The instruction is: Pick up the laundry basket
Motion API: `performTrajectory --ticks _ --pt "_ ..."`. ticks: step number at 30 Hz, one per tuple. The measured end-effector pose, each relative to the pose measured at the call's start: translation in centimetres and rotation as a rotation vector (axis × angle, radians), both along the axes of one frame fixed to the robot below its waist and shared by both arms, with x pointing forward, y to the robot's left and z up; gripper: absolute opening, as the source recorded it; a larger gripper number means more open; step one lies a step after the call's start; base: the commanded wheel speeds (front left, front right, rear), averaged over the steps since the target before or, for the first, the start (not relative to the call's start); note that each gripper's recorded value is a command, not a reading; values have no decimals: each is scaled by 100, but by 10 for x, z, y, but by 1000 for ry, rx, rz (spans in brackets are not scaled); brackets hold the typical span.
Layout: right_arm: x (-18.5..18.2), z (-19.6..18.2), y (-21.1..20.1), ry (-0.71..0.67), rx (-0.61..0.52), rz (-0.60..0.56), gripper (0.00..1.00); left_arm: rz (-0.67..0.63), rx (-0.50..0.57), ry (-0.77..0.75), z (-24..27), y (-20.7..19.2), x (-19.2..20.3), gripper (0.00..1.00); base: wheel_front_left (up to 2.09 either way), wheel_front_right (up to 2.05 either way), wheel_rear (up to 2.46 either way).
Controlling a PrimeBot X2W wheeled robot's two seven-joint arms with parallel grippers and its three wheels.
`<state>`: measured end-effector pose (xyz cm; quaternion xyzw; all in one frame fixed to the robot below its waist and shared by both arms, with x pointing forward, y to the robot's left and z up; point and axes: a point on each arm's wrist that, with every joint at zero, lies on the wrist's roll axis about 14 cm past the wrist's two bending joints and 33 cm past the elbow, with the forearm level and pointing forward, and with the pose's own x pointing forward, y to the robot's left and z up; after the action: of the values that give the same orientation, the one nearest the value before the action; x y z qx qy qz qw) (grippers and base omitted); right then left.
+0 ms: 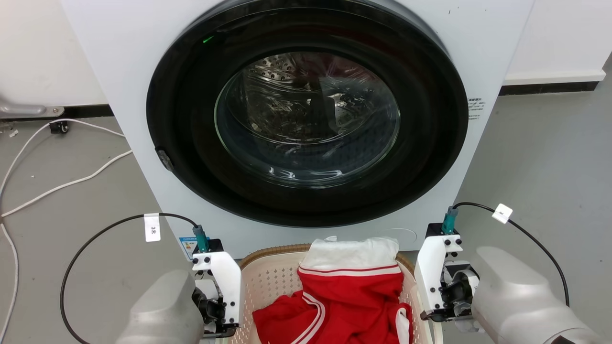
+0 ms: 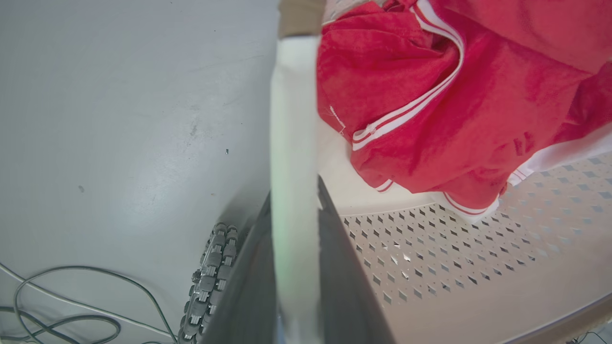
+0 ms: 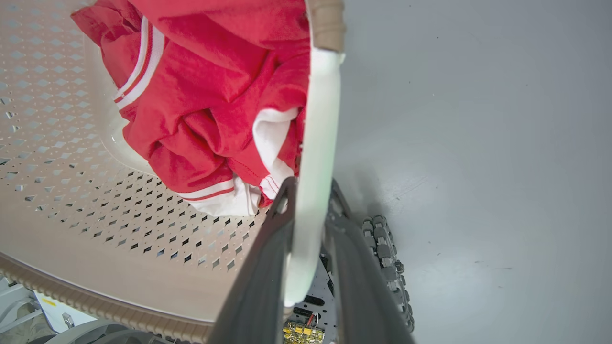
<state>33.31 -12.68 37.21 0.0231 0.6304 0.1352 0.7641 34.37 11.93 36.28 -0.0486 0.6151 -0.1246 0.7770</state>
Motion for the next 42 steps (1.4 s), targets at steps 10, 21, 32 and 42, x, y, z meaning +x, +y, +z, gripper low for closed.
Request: performTrajectory --ticks 10,21,32,42 --pt "1 1 0 -6 1 -2 0 3 -4 -5 0 -1 0 0 0 0 0" --pt "3 1 2 -9 0 2 0 8 -6 -2 -1 1 0 0 0 0 0" --pt "4 0 3 -9 -1 4 0 5 -3 3 -3 1 0 0 0 0 0" --pt "4 0 3 -10 -1 1 0 6 -6 5 -3 1 -1 0 0 0 0"
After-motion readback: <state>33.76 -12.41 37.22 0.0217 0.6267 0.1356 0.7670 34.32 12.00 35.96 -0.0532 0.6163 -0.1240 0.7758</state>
